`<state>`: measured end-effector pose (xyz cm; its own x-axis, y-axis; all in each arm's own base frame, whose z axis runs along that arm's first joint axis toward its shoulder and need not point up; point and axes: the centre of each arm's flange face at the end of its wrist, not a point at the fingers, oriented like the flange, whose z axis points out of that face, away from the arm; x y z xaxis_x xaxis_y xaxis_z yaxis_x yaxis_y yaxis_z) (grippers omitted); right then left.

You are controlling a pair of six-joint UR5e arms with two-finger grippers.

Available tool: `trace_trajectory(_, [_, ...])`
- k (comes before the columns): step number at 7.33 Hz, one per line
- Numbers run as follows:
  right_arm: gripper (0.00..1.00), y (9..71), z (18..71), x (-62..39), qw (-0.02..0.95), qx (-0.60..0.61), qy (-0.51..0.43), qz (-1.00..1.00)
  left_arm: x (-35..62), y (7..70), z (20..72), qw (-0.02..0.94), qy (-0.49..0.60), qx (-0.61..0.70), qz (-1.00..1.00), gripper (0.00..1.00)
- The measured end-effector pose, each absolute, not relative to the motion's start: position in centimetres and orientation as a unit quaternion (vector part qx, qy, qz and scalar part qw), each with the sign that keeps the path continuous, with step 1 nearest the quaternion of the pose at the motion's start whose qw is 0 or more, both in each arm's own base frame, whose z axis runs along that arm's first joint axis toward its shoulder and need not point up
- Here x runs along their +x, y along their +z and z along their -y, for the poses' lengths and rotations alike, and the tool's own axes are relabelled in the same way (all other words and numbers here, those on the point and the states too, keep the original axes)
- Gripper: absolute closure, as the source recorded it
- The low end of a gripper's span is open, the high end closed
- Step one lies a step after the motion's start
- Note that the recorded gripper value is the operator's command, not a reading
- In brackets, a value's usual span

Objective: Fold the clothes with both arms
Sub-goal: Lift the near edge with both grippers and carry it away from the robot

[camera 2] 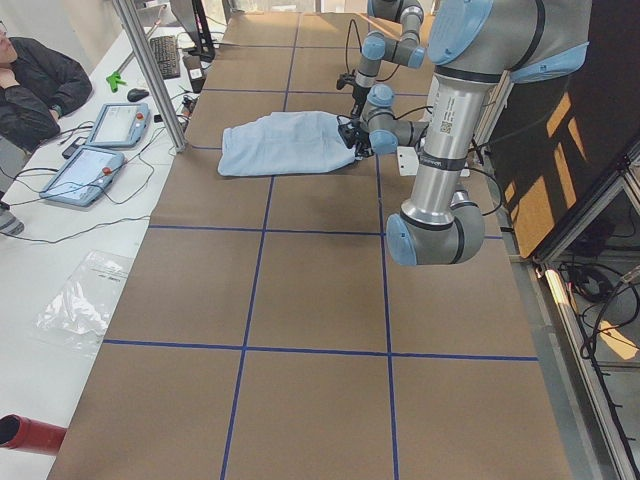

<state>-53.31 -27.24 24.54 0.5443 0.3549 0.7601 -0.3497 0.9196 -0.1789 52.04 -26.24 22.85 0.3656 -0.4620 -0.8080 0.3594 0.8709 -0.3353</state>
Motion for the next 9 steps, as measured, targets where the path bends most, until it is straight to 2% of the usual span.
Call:
trace_trajectory(5, [1.0,18.2,21.1,-46.0,0.846,-0.067,0.161,0.504,45.2,18.4,18.2,0.846,-0.22,-0.104,-0.475,1.0])
trace_trajectory(9, [1.0,16.2,19.5,-43.6,0.841,-0.104,0.13,0.516,42.7,16.5,17.6,0.834,-0.211,-0.11,-0.498,1.0])
